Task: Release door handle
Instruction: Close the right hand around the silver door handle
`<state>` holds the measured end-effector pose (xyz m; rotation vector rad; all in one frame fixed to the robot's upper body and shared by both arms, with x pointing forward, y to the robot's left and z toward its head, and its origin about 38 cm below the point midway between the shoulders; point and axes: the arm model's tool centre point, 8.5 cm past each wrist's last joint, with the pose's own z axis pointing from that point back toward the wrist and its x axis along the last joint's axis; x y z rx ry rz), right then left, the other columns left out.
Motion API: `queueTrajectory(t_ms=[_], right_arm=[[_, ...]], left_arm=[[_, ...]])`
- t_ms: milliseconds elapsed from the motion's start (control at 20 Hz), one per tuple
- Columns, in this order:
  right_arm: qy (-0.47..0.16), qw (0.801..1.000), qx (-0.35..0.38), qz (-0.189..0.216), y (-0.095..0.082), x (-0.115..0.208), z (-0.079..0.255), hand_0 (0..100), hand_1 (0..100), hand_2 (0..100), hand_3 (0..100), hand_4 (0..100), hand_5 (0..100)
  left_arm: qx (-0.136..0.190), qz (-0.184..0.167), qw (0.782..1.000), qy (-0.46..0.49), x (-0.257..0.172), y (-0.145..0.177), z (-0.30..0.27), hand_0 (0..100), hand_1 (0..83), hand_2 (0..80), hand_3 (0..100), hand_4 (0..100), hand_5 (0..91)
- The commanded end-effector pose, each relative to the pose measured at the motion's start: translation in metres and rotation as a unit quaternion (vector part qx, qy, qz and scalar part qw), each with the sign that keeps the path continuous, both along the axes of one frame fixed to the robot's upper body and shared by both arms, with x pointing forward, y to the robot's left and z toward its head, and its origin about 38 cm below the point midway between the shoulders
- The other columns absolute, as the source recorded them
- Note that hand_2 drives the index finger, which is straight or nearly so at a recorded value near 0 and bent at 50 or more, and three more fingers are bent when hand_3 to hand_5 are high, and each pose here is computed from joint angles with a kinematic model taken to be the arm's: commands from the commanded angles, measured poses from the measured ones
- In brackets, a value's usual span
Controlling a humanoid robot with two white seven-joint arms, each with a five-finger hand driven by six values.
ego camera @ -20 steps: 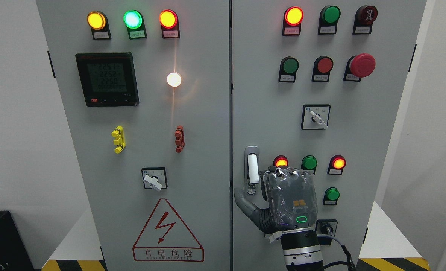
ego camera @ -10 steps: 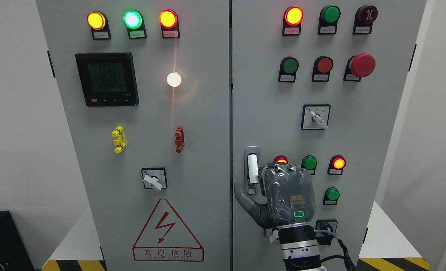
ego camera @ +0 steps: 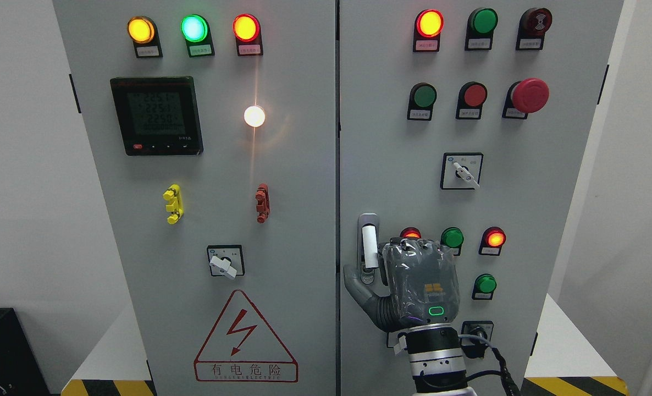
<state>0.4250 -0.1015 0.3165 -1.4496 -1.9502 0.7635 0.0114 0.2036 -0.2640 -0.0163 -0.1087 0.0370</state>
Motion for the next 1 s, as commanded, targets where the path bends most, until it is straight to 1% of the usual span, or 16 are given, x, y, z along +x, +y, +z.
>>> queueTrajectory(t_ms=[0,401,651,951], right_arm=[[-0.003,1.000,0.003,-0.002,-0.0009,0.0002,0.0005,32,38,99,100,97,100],[0.000,1.000,0.006,-0.001,-0.0013,0.0005,-0.0012,33,39,99,100,97,100],[0.002,1.000,0.011,-0.011,-0.0084,0.0024,-0.0010,33,39,99,100,97,100],[0.004,1.000,0.011,-0.010,-0.0080,0.0027,-0.0014,32,40,98,100,97,100]], left_arm=[[0.002,-0.001,1.000,0.001,0.0077,0.0012,0.0007,12,55.6,0.0,0,0,0.0],[0.002,-0.001,1.000,0.002,0.0067,0.0012,0.0006,12,55.6,0.0,0,0,0.0],[0.002,-0.002,1.000,0.001,0.0077,0.0012,0.0007,12,55.6,0.0,0,0,0.0],[0.002,-0.001,1.000,0.001,0.0077,0.0012,0.0007,12,55.6,0.0,0,0,0.0]])
